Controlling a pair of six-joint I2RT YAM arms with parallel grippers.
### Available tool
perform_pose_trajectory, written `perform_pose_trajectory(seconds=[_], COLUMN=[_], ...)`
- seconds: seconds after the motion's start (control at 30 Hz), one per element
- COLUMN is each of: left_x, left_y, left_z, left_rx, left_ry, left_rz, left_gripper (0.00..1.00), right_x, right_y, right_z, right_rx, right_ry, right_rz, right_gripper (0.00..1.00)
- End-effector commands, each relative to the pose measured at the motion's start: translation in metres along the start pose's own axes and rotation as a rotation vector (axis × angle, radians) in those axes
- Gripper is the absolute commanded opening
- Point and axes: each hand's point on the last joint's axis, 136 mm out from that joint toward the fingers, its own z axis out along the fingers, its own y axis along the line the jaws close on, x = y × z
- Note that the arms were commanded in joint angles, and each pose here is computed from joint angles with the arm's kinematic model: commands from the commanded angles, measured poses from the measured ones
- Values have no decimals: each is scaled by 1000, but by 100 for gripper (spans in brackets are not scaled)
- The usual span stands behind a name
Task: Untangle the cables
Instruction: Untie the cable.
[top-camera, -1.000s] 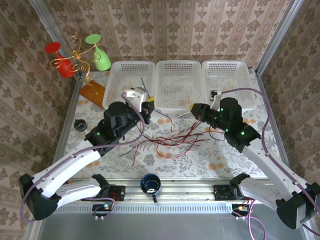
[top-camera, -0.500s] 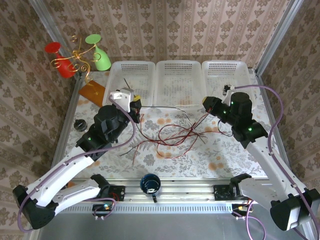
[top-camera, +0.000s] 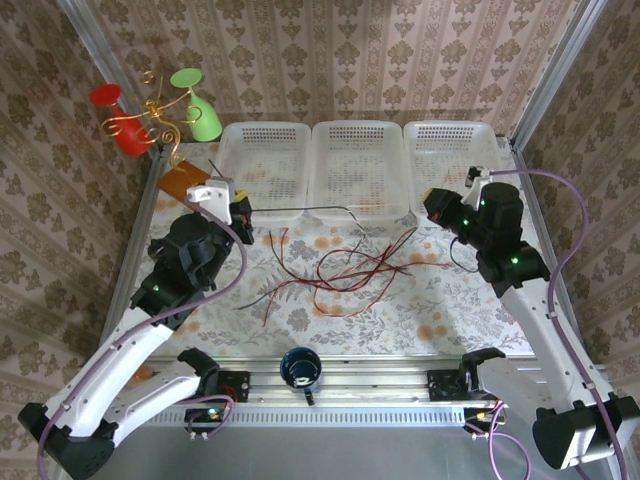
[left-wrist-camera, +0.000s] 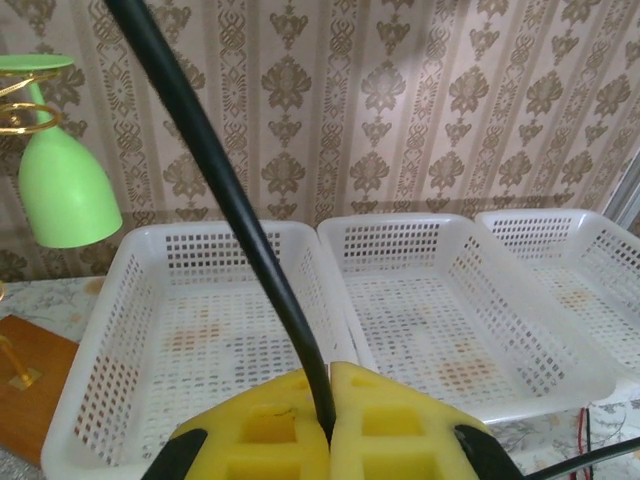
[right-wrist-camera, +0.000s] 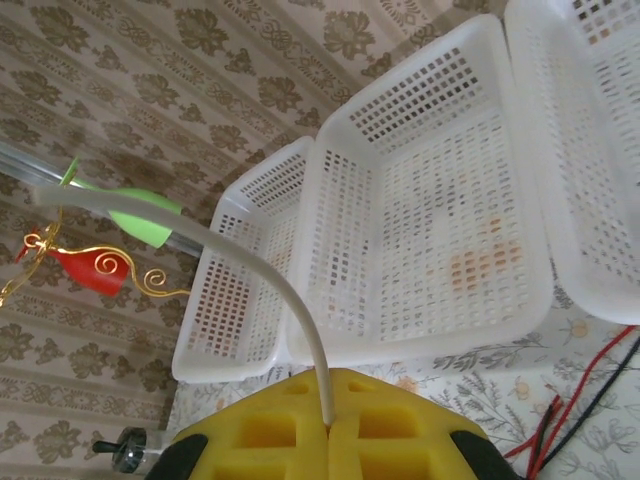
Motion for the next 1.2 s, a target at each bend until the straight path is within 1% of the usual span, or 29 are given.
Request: perform_pose_trajectory(seconds=[0.0,0.13,0.33,0.57,0.63,0.77,0.87,1.03,1.1,1.17], left_x=[6,10,6,5,3,6,13,24,27,25], left_y=[16,35,57,74,88,109,121,123,124,131], left_z=[-7,-13,-23,-33,-40,-53,-61,-62,-63,-69], left_rx=[-56,-125,-192,-259,-320,-426,-485,-490,-493,-534], left_ry=[51,81,60,62,52,62,85,126,143,142], left_rz=[25,36,5,13,5,12,30,13,45,66], left_gripper=[0,0,0,0,0,0,0,0,0,0], right_x=[-20,-24,-30,-36,-42,-52,-55,-58,-58,-54], right_y=[-8,-21,-41,-64,-71,-88,-106,-135,-146,-156], right_z=[-16,-22,-35,-55,-63,-79,-88,-104,-110,-110], right_rx=[54,87,161,233,267,354,444,612,676,711], right_ry=[-68,-100,-141,-199,-227,-291,-310,-332,-346,-332], right_rz=[-23,-15,-16,-1,5,3,-4,-41,-58,-64], right_gripper=[0,0,0,0,0,0,0,0,0,0])
